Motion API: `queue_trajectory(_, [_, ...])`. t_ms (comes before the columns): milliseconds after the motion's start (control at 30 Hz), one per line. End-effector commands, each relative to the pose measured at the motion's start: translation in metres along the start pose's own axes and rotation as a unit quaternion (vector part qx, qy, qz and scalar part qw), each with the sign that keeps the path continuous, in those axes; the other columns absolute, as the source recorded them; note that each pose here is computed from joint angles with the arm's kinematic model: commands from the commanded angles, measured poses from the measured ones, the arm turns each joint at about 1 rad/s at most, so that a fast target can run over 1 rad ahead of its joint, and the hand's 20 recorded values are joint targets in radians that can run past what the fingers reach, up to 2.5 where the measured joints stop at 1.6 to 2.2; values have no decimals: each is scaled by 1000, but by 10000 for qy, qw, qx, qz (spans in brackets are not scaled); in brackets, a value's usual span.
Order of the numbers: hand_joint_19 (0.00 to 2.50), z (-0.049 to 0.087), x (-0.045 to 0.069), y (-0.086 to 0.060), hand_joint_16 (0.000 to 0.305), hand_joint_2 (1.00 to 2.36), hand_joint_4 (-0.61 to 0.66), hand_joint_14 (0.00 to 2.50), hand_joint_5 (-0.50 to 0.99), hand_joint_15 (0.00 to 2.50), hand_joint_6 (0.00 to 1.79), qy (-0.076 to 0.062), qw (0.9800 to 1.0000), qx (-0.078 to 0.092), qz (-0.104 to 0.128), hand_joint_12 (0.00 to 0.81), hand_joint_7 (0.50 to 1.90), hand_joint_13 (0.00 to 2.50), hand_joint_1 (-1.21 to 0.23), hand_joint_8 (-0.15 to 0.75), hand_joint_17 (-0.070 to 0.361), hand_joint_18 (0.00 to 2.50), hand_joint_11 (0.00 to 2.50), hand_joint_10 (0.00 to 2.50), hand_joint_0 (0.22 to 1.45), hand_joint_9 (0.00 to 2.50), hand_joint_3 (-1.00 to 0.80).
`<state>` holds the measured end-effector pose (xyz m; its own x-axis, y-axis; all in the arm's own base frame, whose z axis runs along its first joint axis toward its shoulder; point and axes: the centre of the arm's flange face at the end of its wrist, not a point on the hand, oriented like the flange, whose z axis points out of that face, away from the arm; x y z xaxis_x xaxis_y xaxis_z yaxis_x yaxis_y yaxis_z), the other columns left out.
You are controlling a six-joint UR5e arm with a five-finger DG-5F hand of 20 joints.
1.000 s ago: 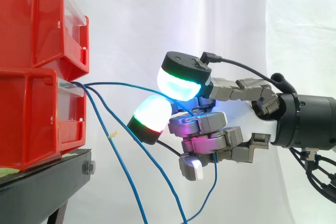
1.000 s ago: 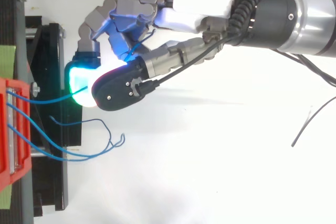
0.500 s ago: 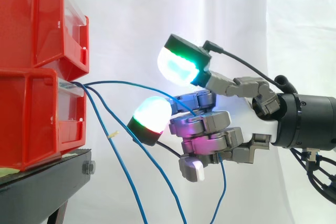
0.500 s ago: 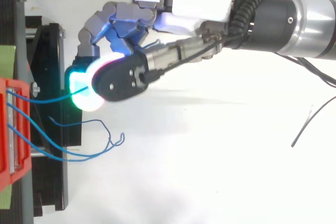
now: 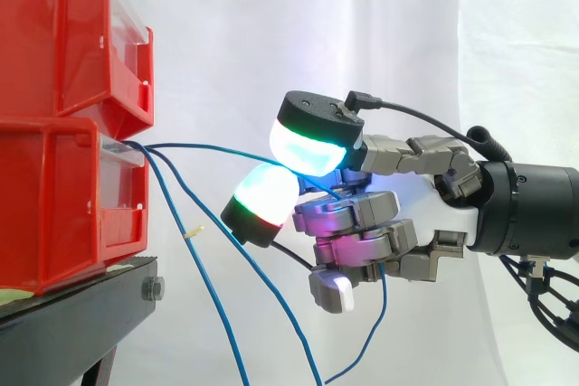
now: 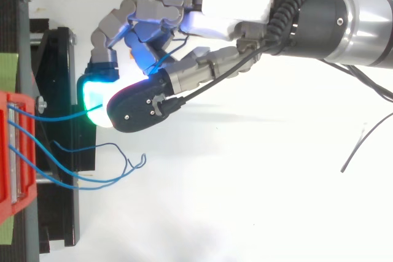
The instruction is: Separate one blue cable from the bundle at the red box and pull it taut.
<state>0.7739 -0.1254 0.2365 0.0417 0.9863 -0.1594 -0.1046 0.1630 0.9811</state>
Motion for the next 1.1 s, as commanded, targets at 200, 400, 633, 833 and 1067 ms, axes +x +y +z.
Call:
queue_trajectory(200, [1019,0,0,1,28,1011,83,2005,-205,1381,958,7,10000,6,22,312,840,1009,-720,271,64,951,1149,2178,676,643,-332])
queue_trajectory(400, [1019,-1,1,0,28,1006,88,1981,-206,1390,957,28,10000,41,-2,311,837,1016,-711,266,62,946,1139,2173,685,647,-414])
queue_trajectory(633, [1020,-1,3,0,27,1005,92,1949,-207,1424,956,30,9999,48,-86,317,849,1024,-690,264,61,944,1144,2168,675,654,-422])
queue_trajectory(833, [1021,-1,2,0,27,1000,122,1963,-201,1370,951,22,9999,50,-86,323,832,1030,-414,270,62,938,1165,2132,575,683,-500])
queue_trajectory(1067, [1018,-1,2,0,27,1003,114,1888,-197,1386,939,15,9999,51,-94,312,838,1046,-426,267,61,945,1187,2062,623,718,-463])
